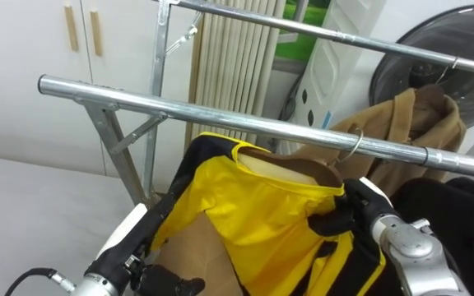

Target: Hang clothes

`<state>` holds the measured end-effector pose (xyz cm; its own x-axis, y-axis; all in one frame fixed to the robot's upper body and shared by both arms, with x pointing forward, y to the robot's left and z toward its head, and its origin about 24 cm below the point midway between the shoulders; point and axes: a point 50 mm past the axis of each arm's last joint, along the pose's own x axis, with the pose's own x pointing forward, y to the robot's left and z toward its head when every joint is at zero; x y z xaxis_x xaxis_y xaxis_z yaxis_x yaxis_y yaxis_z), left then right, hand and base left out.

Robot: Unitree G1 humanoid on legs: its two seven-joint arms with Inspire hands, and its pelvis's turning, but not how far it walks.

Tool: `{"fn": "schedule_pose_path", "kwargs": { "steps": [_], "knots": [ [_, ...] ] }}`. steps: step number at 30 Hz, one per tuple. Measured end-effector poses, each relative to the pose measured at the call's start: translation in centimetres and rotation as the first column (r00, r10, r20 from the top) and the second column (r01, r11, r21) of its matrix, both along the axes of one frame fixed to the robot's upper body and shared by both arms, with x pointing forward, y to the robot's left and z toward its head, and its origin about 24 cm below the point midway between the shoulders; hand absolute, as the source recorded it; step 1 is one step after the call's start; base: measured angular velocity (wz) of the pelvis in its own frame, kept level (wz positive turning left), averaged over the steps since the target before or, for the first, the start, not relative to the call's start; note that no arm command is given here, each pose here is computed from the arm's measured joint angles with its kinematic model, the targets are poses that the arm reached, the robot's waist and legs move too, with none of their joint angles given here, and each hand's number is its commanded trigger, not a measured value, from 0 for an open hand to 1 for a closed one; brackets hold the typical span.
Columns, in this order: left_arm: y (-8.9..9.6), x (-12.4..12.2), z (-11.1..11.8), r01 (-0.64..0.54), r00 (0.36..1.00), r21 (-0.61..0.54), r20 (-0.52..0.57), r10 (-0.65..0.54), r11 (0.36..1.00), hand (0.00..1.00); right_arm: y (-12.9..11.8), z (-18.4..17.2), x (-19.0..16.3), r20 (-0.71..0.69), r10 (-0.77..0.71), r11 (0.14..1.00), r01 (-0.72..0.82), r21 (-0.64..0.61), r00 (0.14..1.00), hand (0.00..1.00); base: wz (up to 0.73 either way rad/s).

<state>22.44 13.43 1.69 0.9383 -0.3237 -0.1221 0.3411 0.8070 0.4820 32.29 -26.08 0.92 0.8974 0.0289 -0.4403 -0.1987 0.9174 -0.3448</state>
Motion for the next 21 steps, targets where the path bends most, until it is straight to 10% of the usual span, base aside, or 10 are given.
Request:
{"fn": "schedule_pose_path", "kwargs": {
  "steps": [18,19,20,21],
  "knots": [
    [-0.2,0.02,0.02,0.005,1.0,-0.006,-0.001,-0.005,1.0,0.0,-0.02,-0.15,-0.12,-0.005,0.002,0.999,-0.002,-0.042,1.0,0.0,0.0],
    [-0.21,0.11,0.11,0.006,1.0,-0.005,0.003,-0.006,1.0,0.0,0.05,-0.15,-0.19,-0.001,0.007,0.999,-0.007,-0.043,1.0,0.63,-0.05],
    [-0.22,0.18,0.17,0.006,1.0,-0.004,0.007,-0.006,1.0,0.0,0.13,-0.14,-0.25,0.003,0.012,0.999,-0.012,-0.045,1.0,1.0,-0.07],
    [-0.18,0.27,0.27,0.003,1.0,-0.004,0.012,-0.003,1.0,0.0,0.48,0.03,-0.17,0.016,0.028,0.999,-0.027,-0.046,0.999,1.0,-0.06]
  ]
}}
